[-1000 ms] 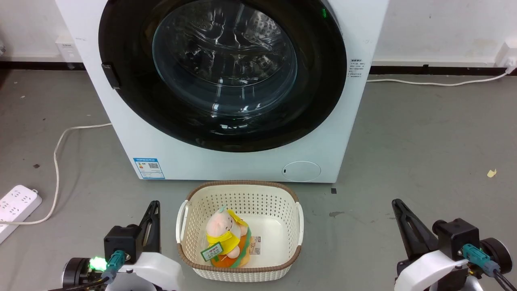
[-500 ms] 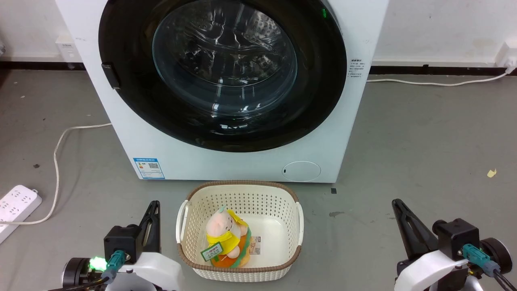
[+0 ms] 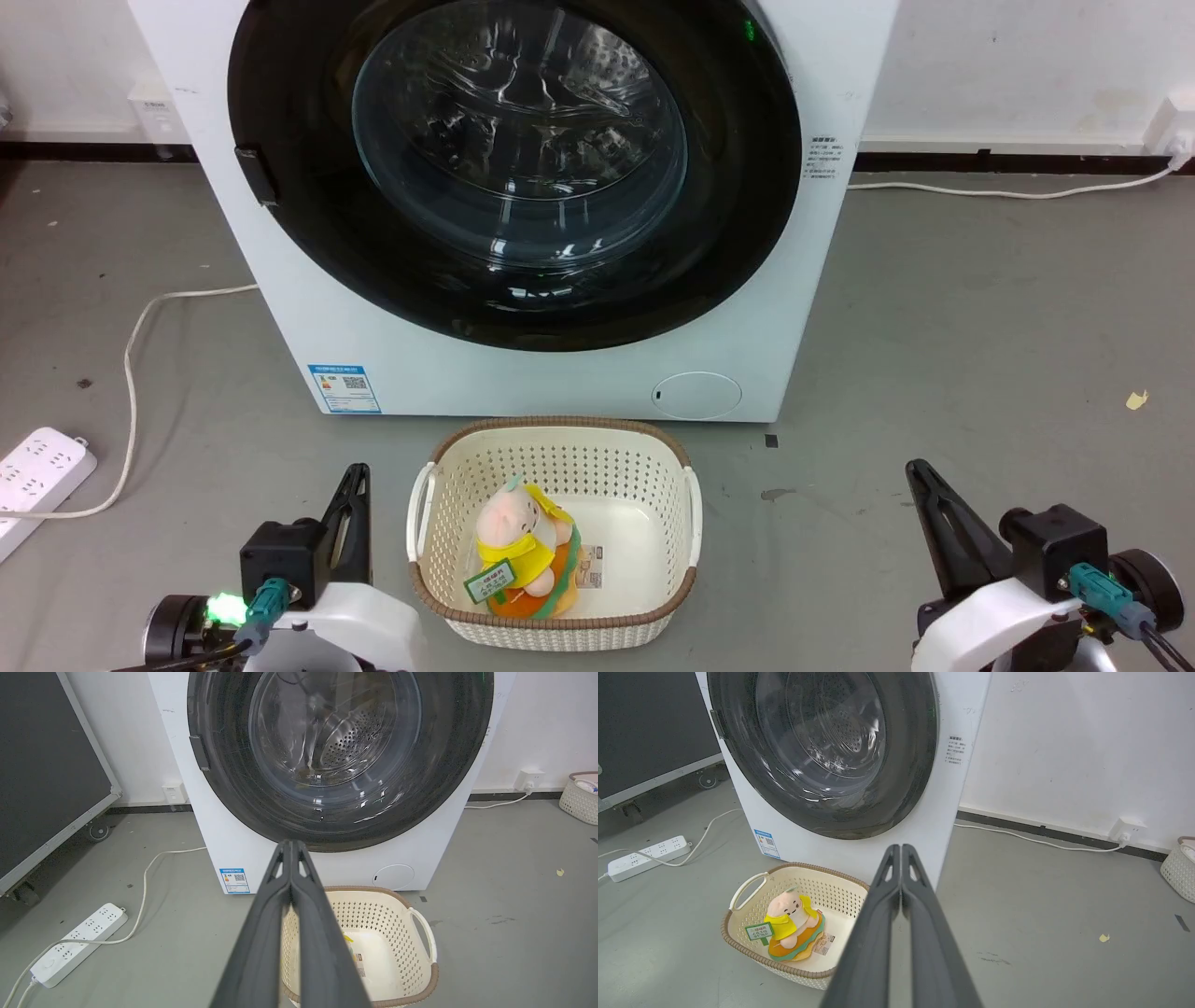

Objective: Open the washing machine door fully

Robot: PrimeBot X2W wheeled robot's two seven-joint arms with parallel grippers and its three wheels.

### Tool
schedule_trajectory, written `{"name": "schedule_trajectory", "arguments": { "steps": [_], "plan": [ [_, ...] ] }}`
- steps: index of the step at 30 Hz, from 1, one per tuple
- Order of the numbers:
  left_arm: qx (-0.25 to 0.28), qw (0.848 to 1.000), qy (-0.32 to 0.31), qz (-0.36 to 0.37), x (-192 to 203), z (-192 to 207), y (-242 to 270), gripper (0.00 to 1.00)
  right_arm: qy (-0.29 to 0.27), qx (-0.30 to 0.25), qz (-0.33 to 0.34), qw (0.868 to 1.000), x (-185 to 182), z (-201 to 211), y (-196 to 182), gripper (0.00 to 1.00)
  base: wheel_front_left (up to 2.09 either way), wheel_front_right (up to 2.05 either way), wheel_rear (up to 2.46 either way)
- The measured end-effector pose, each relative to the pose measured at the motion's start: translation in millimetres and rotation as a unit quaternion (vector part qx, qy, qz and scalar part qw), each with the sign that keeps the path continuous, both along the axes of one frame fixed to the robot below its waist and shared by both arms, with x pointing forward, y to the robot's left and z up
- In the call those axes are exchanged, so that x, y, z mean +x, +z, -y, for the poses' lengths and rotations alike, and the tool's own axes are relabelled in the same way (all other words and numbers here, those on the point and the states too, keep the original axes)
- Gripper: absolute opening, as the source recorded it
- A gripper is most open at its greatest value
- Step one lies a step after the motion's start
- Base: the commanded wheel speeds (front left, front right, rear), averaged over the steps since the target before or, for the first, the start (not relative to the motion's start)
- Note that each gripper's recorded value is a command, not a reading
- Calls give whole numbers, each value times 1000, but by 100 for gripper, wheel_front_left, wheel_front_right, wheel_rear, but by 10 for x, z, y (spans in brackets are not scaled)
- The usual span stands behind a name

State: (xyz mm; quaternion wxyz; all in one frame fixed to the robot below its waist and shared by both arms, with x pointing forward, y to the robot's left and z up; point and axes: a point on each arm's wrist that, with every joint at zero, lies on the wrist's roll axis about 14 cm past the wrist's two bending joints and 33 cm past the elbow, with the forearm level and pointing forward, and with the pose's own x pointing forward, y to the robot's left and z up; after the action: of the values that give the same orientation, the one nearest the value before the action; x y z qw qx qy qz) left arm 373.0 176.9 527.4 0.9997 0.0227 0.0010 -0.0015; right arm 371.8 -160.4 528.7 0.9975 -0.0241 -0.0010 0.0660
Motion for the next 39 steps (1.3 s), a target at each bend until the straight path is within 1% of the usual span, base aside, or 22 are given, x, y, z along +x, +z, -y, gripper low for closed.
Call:
{"name": "schedule_trajectory", "arguments": {
  "steps": [26, 27, 39],
  "plan": [
    [0, 1000, 0, 0, 0, 0, 0, 0, 0, 0, 0, 1000, 0, 0, 0, 0, 0, 0, 0],
    [0, 1000, 0, 0, 0, 0, 0, 100, 0, 0, 0, 1000, 0, 0, 0, 100, 0, 0, 0],
    [0, 1000, -6, 6, -6, 41, 10, 100, 0, 2, 8, 1000, 0, 2, 22, 100, 0, 0, 0]
  ]
}}
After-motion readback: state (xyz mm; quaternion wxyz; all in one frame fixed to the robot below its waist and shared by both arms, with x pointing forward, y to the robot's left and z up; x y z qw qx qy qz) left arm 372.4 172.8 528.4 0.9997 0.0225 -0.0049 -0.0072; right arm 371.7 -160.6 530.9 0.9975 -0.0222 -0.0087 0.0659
